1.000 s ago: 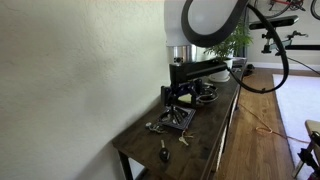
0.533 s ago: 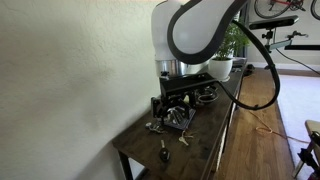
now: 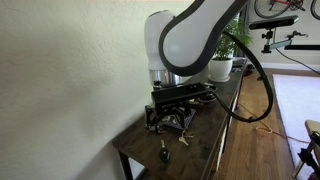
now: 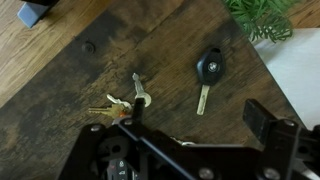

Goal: Put the car key on the tray

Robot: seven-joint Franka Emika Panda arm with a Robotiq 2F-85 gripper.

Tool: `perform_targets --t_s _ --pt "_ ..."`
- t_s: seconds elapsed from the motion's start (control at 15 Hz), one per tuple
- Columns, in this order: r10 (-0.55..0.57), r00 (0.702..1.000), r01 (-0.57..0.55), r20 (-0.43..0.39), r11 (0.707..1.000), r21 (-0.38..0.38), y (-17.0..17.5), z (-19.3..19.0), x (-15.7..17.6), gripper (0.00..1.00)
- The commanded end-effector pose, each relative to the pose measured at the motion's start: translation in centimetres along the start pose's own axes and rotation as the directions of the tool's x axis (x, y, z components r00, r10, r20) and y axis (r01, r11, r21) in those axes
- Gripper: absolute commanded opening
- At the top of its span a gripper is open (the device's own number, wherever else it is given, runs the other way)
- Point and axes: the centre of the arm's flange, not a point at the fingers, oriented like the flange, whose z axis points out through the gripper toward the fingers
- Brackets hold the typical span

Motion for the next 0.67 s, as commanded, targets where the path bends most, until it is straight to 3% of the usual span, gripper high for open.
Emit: perform_targets --t_s 0.0,0.6 --pt "0.000 1.000 0.000 -0.001 1.000 0.001 0.0 0.0 0.0 1.00" --pt "0.024 1.000 -0.024 0.018 1.000 0.001 -0.7 2.9 -0.1 1.00"
